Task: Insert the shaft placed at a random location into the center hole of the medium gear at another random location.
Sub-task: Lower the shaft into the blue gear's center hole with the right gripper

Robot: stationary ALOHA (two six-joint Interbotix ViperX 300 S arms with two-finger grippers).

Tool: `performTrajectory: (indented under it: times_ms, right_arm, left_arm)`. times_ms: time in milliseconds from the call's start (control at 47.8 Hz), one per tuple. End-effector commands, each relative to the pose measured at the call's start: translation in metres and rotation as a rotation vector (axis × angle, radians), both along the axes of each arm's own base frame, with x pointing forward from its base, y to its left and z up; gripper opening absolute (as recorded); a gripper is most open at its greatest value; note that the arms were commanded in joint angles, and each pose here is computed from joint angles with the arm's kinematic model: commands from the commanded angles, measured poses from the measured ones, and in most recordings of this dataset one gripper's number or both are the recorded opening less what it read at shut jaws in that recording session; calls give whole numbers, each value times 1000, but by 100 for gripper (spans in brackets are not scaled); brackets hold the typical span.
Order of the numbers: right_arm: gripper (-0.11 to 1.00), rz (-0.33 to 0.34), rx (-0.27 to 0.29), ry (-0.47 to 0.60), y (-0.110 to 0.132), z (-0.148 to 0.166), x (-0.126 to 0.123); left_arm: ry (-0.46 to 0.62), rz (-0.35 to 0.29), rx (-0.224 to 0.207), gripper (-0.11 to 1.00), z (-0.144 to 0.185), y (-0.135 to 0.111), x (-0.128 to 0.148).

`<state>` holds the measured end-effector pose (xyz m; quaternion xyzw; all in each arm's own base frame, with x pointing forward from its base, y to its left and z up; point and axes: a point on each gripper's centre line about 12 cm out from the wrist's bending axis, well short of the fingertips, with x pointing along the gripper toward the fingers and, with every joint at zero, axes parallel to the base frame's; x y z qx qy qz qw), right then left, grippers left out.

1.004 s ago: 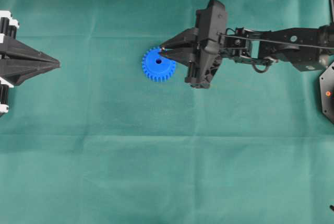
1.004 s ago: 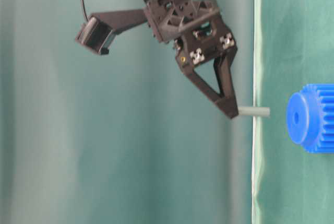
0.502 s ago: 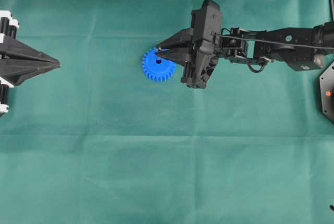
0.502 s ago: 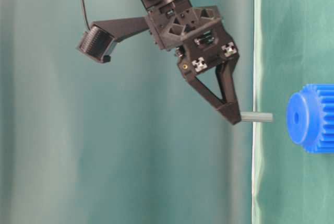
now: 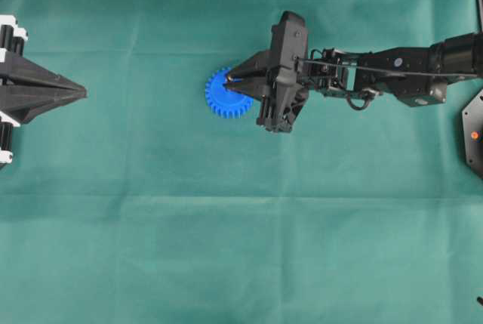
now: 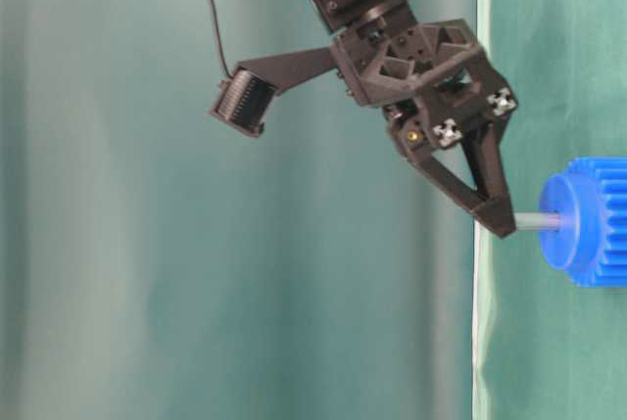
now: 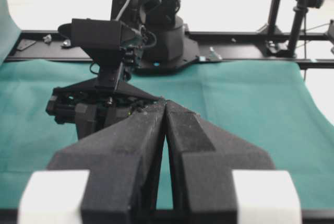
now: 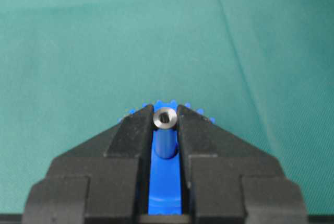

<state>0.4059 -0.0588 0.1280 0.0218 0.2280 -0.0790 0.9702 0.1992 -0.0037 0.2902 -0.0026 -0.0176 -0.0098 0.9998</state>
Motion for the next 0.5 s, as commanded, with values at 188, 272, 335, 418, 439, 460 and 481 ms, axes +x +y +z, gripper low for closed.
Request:
performTrajectory:
  times_ms: [188,272,335,418,439,460,481]
  right_arm:
    - [14,5,-19,-45,-1,9,7]
    - [14,5,-19,-40,-1,6,7]
    - [14,4,-17,-39,-1,4,7]
    - [14,4,-17,-33,-1,1,8]
    - [14,4,-17,-34,-1,1,9]
    - [14,4,-16,-31,-1,0,9]
    - [14,4,-16,-31,-1,-1,10]
  left_arm:
    - [-20,0,1,0,8,0,2]
    - [-20,0,1,0,8,0,2]
    - [-20,0,1,0,8,0,2]
    - [-20,0,1,0,8,0,2]
    - [-20,0,1,0,8,0,2]
    - [-20,0,1,0,8,0,2]
    - [-20,-2,1,0,8,0,2]
